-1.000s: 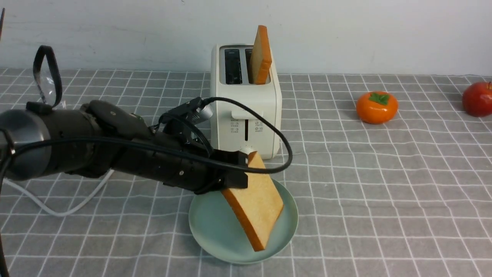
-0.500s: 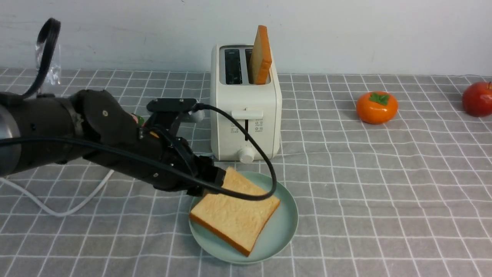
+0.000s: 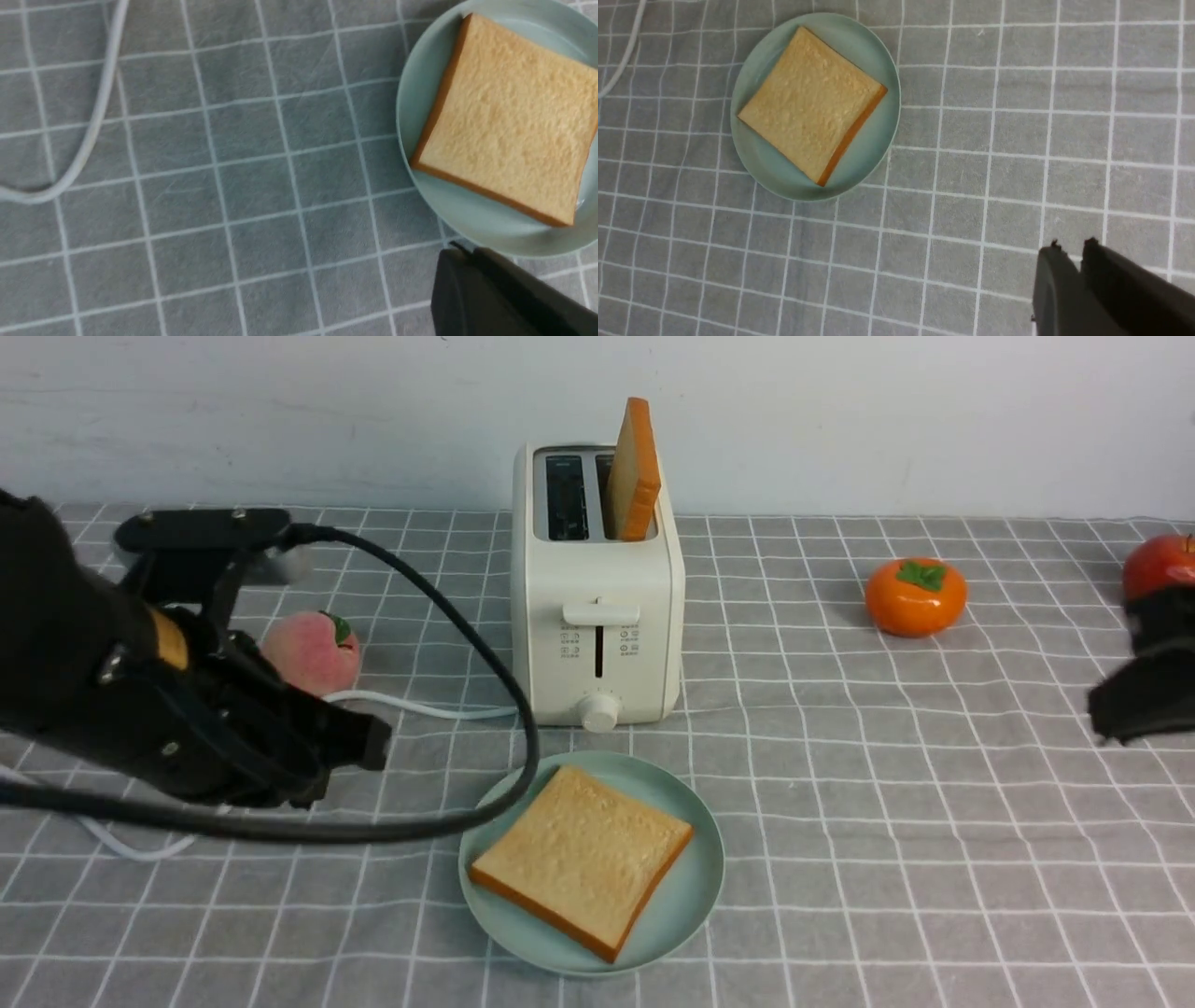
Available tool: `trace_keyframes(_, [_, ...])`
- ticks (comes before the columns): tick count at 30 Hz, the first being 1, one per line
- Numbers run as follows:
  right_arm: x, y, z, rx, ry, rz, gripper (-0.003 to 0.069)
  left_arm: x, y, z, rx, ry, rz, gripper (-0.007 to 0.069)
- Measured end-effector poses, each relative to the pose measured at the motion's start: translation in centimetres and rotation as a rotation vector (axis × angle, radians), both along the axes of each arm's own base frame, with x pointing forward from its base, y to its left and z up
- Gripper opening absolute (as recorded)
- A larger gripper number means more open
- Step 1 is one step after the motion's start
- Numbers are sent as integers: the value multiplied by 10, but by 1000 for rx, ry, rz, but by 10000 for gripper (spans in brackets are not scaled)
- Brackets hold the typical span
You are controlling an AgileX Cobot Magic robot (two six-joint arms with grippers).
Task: Take toasted bread from bread machine on grey coffee table place on plate.
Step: 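Grasp the toast slice in the toaster and pull it up out of the slot with the right gripper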
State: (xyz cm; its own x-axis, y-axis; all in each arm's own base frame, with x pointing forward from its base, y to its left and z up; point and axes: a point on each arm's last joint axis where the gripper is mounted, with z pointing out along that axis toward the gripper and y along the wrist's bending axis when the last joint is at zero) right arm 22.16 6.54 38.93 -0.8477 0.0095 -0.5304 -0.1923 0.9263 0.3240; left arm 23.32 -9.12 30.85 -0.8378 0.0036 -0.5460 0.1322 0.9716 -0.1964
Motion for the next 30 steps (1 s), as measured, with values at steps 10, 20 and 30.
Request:
trace_keyframes(10, [128, 78, 6, 38, -266, 67, 415, -78, 25, 0, -100, -86, 15, -14])
trace_keyframes(20, [235, 142, -53, 72, -351, 80, 633, -116, 37, 3, -188, -136, 47, -14])
trace_keyframes(30, [250, 150, -72, 39, -340, 96, 71, -125, 40, 4, -187, -123, 46, -14])
